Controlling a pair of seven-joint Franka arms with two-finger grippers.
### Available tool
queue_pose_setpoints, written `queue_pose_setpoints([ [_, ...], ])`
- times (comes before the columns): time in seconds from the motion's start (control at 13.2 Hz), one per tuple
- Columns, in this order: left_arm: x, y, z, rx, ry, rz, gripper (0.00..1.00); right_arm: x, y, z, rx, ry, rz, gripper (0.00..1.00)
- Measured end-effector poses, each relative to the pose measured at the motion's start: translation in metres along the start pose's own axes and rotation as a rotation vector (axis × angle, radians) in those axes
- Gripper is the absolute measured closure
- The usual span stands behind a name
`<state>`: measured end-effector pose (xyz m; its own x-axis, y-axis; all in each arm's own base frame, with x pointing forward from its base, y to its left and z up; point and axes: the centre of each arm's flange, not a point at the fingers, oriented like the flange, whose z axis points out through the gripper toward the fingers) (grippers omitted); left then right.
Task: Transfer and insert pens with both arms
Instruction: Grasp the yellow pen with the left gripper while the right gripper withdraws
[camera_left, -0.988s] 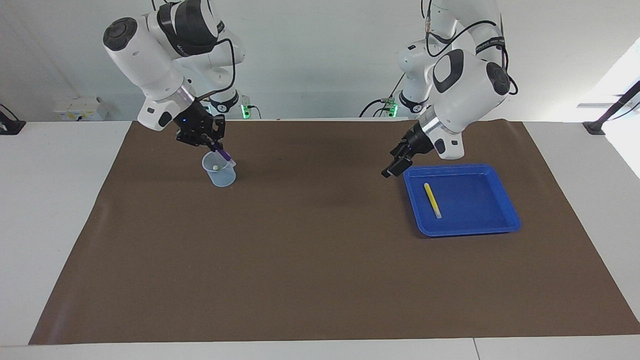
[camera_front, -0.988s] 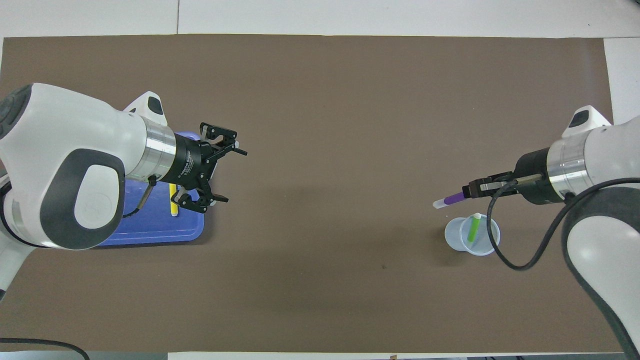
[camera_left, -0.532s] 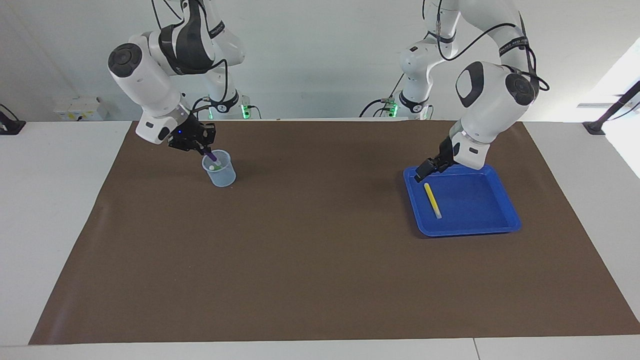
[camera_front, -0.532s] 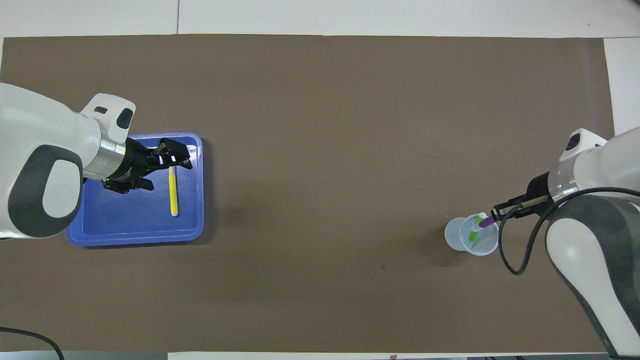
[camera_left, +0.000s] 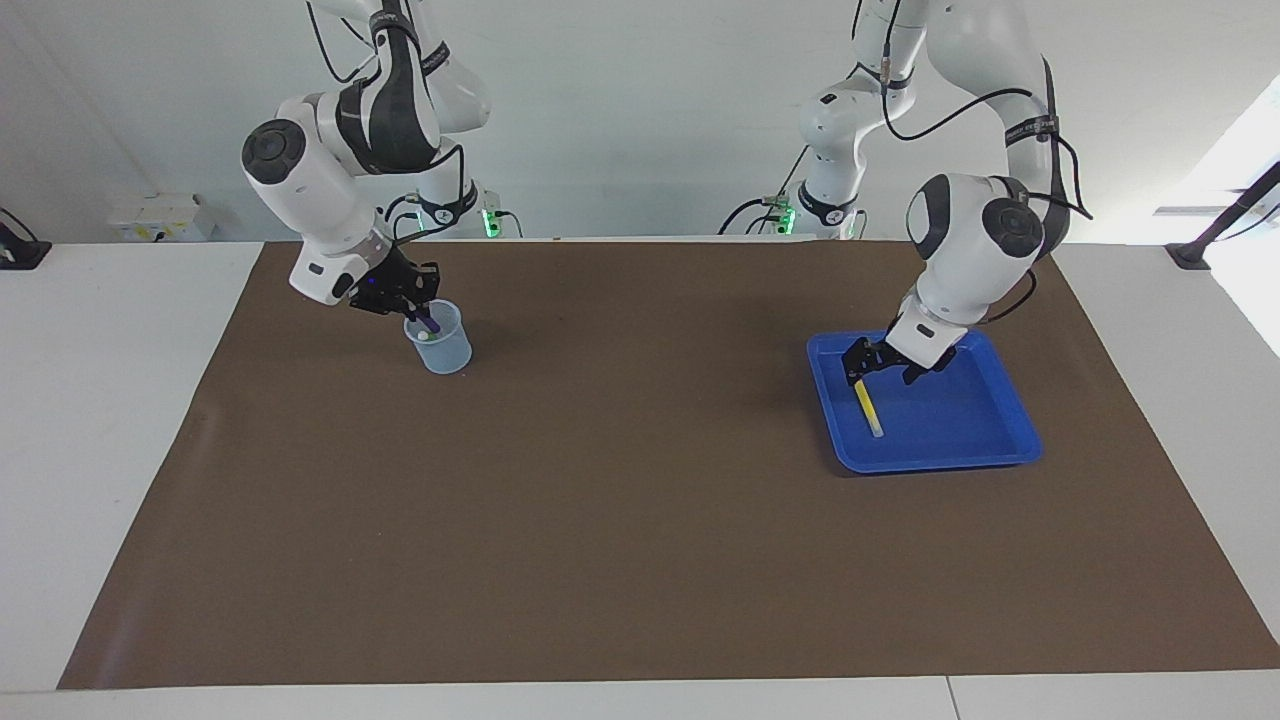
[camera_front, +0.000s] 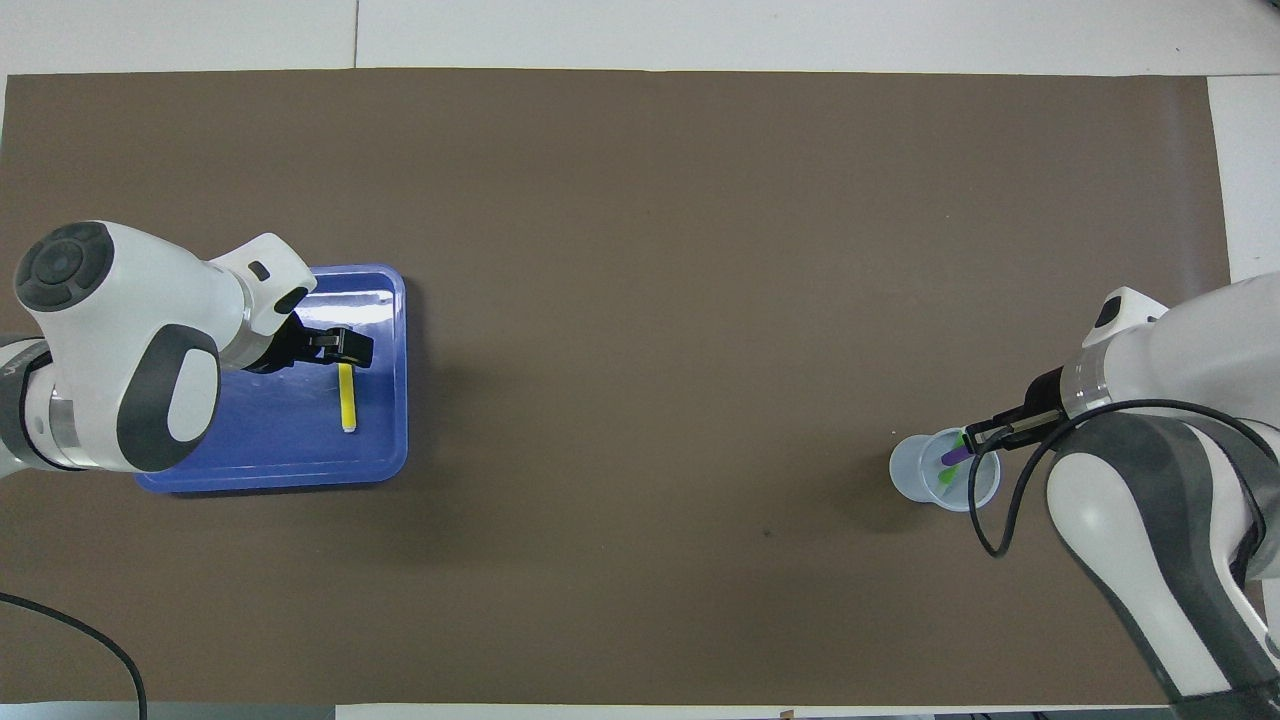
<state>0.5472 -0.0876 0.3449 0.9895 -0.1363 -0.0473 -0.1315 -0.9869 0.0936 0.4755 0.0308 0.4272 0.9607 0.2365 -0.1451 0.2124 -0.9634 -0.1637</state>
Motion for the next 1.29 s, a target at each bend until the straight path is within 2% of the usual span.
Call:
queue_pose_setpoints([
  [0.15, 0.001, -0.005, 0.017, 0.002, -0.008, 0.038, 0.0, 0.002, -0.001, -0.004, 0.0, 0.015, -0.001, 0.53],
  [0.23, 0.001, -0.006, 0.022, 0.002, -0.013, 0.048, 0.04, 0.005, -0.003, -0.012, 0.012, 0.036, 0.002, 0.41],
  [0.3, 0.002, -0.006, 0.026, 0.001, -0.018, 0.053, 0.04, 0.008, -0.006, -0.024, 0.04, 0.062, 0.008, 0.33],
  [0.46, 0.001, -0.006, 0.031, 0.0, -0.027, 0.058, 0.2, 0.014, -0.018, -0.056, 0.122, 0.109, 0.036, 0.05],
  [0.53, -0.001, -0.006, 0.033, 0.0, -0.03, 0.058, 0.22, 0.017, -0.023, -0.07, 0.169, 0.131, 0.071, 0.0],
  [0.91, -0.005, -0.006, 0.04, 0.001, -0.038, 0.061, 0.33, 0.024, -0.053, -0.085, 0.403, 0.153, 0.267, 0.0],
  [0.99, -0.006, -0.006, 0.04, 0.001, -0.039, 0.061, 0.41, 0.026, -0.059, -0.088, 0.461, 0.161, 0.287, 0.0],
  [1.22, -0.007, -0.006, 0.042, 0.001, -0.041, 0.061, 0.47, 0.033, -0.076, -0.095, 0.592, 0.185, 0.36, 0.0],
  [1.29, -0.006, -0.006, 0.041, 0.002, -0.039, 0.061, 0.56, 0.035, -0.085, -0.096, 0.62, 0.185, 0.396, 0.0],
])
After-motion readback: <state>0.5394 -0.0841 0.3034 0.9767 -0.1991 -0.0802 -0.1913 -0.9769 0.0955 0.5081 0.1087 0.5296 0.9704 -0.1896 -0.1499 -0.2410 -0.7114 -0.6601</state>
